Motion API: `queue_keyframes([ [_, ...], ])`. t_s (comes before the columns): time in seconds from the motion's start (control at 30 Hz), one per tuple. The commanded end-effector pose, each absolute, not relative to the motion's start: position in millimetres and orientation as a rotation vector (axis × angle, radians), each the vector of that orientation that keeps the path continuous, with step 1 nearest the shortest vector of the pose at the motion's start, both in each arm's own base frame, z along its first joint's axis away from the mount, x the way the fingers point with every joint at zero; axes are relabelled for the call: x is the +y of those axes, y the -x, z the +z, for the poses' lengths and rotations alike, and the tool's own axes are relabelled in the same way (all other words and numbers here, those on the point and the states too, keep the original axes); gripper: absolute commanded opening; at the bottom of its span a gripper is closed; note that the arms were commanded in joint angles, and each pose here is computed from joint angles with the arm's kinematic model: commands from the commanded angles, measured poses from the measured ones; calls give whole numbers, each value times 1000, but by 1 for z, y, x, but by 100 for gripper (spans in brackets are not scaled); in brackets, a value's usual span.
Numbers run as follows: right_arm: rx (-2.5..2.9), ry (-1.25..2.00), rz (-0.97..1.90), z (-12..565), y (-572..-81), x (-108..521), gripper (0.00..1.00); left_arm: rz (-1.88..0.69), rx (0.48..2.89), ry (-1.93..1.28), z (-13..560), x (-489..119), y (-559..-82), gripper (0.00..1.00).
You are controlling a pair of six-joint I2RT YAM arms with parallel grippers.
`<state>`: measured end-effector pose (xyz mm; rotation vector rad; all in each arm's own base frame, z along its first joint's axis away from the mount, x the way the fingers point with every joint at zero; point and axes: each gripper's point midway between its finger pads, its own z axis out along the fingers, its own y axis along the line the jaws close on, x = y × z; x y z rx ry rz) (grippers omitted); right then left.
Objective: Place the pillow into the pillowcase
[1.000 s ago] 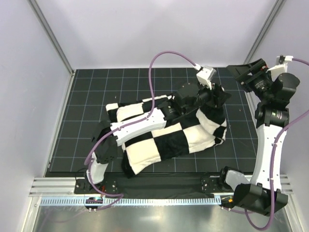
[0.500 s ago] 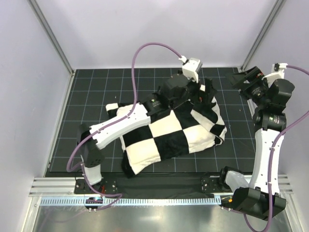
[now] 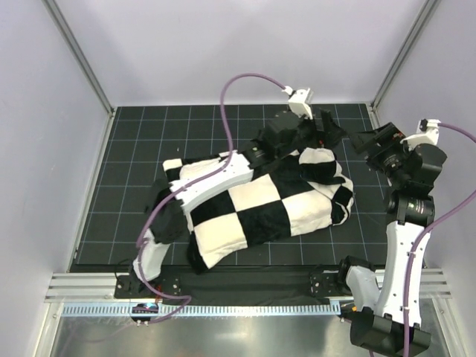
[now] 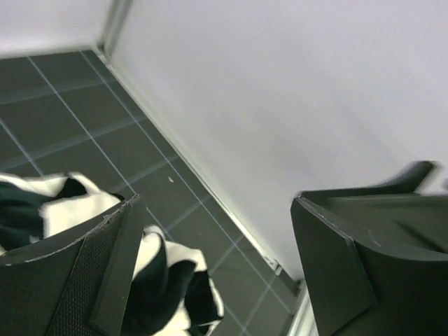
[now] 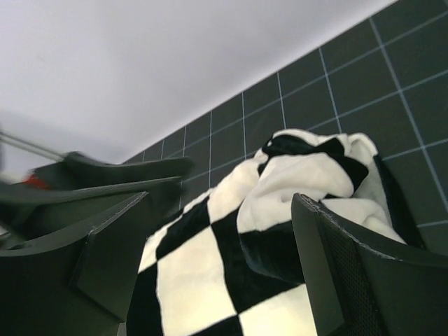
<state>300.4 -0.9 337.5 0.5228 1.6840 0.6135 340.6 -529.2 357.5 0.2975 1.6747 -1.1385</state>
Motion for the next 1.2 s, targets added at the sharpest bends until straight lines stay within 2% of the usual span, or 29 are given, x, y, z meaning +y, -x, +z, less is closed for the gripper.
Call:
queue_keyframes([
  [0.0, 1624, -505, 477, 363, -299, -18, 88, -1401, 1609, -164, 389, -564, -345, 88],
  [0.07, 1648, -511, 470, 358, -301, -20, 88, -1392, 1657, -156, 381, -572, -350, 91],
  [0.1, 1659, -512, 469, 355, -302, -20, 88, -1356, 1724, -160, 359, -576, -353, 96],
  [0.17, 1667, -511, 479, 350, -304, -19, 88, -1307, 1748, -145, 353, -570, -357, 99],
  [0.23, 1669, -498, 523, 344, -308, -14, 88, -1237, 1736, -150, 364, -551, -359, 100],
  [0.27, 1671, -501, 545, 343, -310, -12, 88, -1171, 1761, -128, 351, -540, -365, 100],
  [0.3, 1683, -496, 569, 337, -313, -9, 87, -1127, 1770, -115, 348, -526, -373, 100],
  [0.33, 1690, -494, 598, 333, -316, -6, 88, -1120, 1743, -95, 373, -504, -369, 100],
  [0.37, 1703, -480, 662, 331, -317, 2, 88, -1074, 1787, -82, 356, -491, -373, 100],
  [0.43, 1729, -461, 741, 318, -323, 12, 88, -1009, 1798, -30, 373, -445, -380, 100],
  [0.5, 1741, -457, 798, 308, -328, 20, 88, -899, 1853, 19, 358, -404, -389, 100],
  [0.57, 1806, -431, 851, 292, -336, 37, 88, -826, 1878, 52, 361, -361, -385, 100],
  [0.6, 1830, -398, 849, 288, -339, 44, 88, -772, 1929, 64, 340, -347, -384, 100],
  [0.67, 1923, -346, 867, 272, -345, 69, 88, -706, 1967, 99, 334, -312, -378, 100],
  [0.87, 2095, -247, 629, 228, -358, 91, 88, -446, 2060, 149, 281, -238, -356, 100],
  [1.07, 2235, -258, 267, 196, -371, 66, 87, -167, 2211, 222, 211, -171, -332, 100],
  [1.17, 2248, -297, 120, 186, -377, 48, 85, -135, 2297, 275, 170, -157, -320, 100],
])
